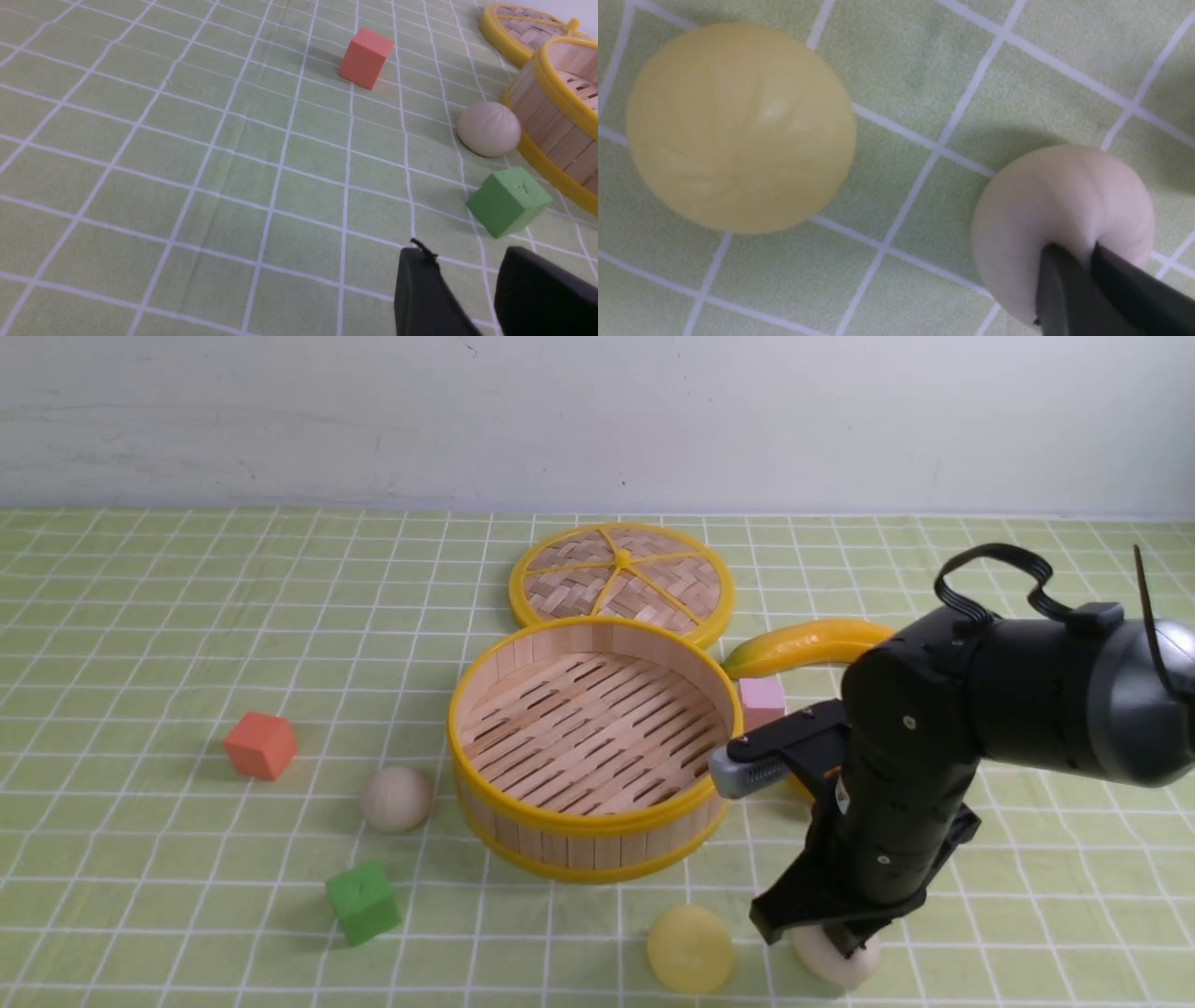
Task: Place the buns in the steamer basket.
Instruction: Use the right arm to grab a steamed stuffed bun, then use the right arm to put the steamed stuffed bun into the steamer
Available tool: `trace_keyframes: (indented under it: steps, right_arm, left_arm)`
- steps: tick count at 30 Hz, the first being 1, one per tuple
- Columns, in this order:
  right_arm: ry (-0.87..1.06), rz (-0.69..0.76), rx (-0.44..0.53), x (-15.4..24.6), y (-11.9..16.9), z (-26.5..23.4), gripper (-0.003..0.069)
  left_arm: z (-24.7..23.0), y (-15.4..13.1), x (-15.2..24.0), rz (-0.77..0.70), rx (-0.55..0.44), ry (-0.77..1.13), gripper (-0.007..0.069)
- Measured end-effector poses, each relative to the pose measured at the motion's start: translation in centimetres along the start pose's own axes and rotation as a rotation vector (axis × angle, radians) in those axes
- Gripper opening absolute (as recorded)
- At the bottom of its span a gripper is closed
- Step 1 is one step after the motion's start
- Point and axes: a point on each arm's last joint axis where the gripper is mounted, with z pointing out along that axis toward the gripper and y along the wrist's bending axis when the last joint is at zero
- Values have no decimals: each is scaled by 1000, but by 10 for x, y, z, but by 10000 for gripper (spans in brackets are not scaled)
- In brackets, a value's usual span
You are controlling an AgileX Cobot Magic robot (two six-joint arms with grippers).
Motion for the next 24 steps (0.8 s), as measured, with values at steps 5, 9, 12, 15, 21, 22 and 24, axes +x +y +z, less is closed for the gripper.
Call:
trace_keyframes:
  steps: [5,9,12,15,21,22,24]
  right_arm:
    - [-25,2,-2,-7,0,-18,1]
    - [-92,2,-5,-19,0,-54,1]
    - [-154,2,-4,-31,0,-83,1]
    - [-230,2,-5,-43,0,-106,1]
    - [-346,18,-54,-77,7,-127,1]
    - [-347,24,-72,-85,9,-123,1]
    - [-343,30,-87,-93,11,-117,1]
  left_arm:
    - [0,0,0,0,0,0,234]
    - [0,0,0,0,0,0,234]
    - [0,0,0,0,0,0,234]
    - [0,0,0,0,0,0,234]
    - [0,0,0,0,0,0,234]
    - [0,0,0,0,0,0,234]
    - [0,0,0,0,0,0,234]
